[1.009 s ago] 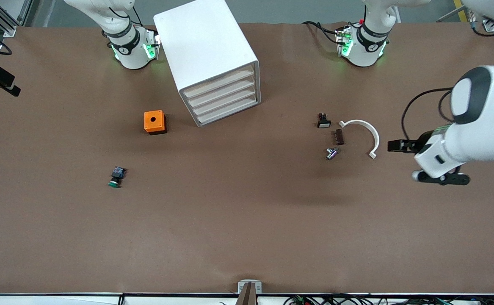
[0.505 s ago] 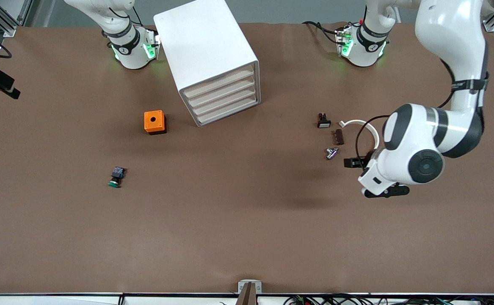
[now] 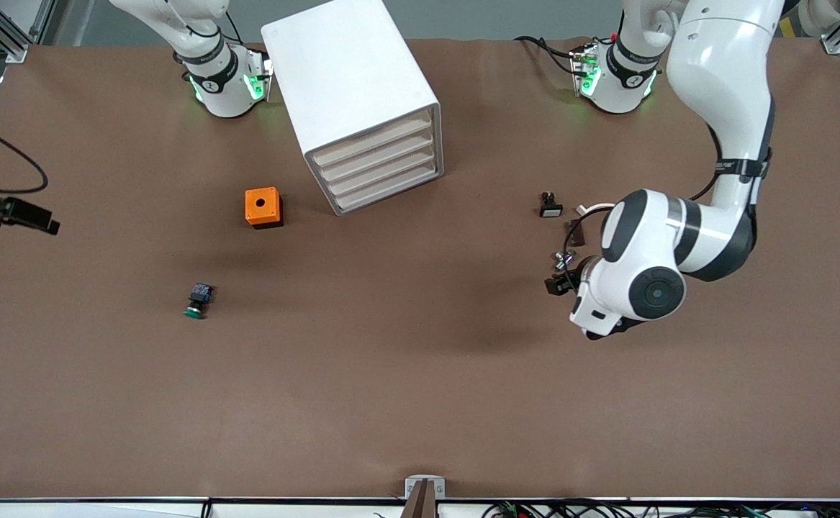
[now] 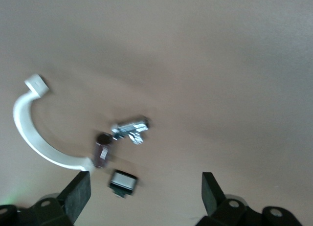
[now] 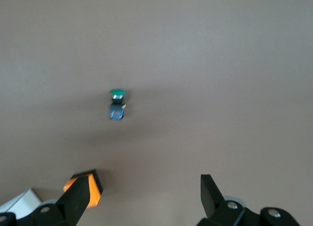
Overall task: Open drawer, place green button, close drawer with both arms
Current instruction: 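Grasp the green button with the right gripper while the left gripper reaches the drawer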
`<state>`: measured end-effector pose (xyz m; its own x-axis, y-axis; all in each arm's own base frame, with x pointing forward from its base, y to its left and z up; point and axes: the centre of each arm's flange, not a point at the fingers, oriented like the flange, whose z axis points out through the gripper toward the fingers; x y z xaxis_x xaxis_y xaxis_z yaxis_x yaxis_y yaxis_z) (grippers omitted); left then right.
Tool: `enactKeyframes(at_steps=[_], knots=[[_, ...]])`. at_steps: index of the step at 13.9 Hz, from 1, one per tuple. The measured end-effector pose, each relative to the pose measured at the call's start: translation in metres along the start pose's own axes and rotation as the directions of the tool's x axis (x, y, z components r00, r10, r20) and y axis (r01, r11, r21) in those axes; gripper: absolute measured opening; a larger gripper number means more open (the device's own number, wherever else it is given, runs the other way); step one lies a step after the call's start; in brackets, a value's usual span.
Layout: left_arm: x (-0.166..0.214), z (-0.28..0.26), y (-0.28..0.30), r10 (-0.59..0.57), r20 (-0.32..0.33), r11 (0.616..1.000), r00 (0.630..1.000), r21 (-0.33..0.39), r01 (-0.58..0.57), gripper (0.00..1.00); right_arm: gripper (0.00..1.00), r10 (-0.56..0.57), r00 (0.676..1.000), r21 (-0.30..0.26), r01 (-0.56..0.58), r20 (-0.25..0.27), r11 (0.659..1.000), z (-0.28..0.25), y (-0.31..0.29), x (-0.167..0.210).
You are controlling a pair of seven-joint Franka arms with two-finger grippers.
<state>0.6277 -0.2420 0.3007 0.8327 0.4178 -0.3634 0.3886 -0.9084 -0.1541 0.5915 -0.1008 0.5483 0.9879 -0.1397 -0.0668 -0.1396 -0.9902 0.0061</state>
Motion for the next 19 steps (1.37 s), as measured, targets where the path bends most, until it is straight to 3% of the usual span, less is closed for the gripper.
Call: enactKeyframes(at_steps=[3, 6, 8, 10, 13, 16, 19], knots=[[-0.011, 0.016, 0.025, -0.125, 0.09, 0.991, 0.988, -0.047, 0.129, 1.0, 1.0, -0.006, 0.999, 0.002, 0.006, -0.031, 1.0, 0.016, -0.004, 0.015], [-0.018, 0.036, 0.04, -0.236, 0.193, 0.966, 0.952, -0.062, 0.251, 1.0, 1.0, 0.042, 0.997, 0.008, -0.042, -0.059, 0.999, 0.069, -0.024, 0.029], [-0.028, 0.049, 0.056, -0.279, 0.272, 0.949, 0.921, -0.066, 0.308, 1.0, 1.0, 0.078, 0.995, 0.012, -0.077, -0.07, 0.997, 0.11, -0.052, 0.03], [-0.04, 0.06, 0.073, -0.366, 0.344, 0.913, 0.865, -0.047, 0.406, 1.0, 1.0, 0.086, 0.992, 0.016, -0.085, -0.092, 0.996, 0.147, -0.068, 0.025], [-0.057, 0.068, 0.098, -0.518, 0.455, 0.819, 0.725, 0.019, 0.574, 1.0, 1.0, 0.089, 0.984, 0.026, -0.086, -0.151, 0.996, 0.202, -0.067, 0.015], [-0.065, 0.08, 0.11, -0.67, 0.531, 0.679, 0.519, 0.156, 0.717, 1.0, 1.0, 0.087, 0.98, 0.032, -0.083, -0.179, 0.996, 0.255, -0.069, 0.006], [-0.075, 0.106, 0.119, -0.761, 0.558, 0.573, 0.33, 0.342, 0.745, 1.0, 1.0, 0.096, 0.977, 0.038, -0.091, -0.192, 0.995, 0.294, -0.074, 0.001]])
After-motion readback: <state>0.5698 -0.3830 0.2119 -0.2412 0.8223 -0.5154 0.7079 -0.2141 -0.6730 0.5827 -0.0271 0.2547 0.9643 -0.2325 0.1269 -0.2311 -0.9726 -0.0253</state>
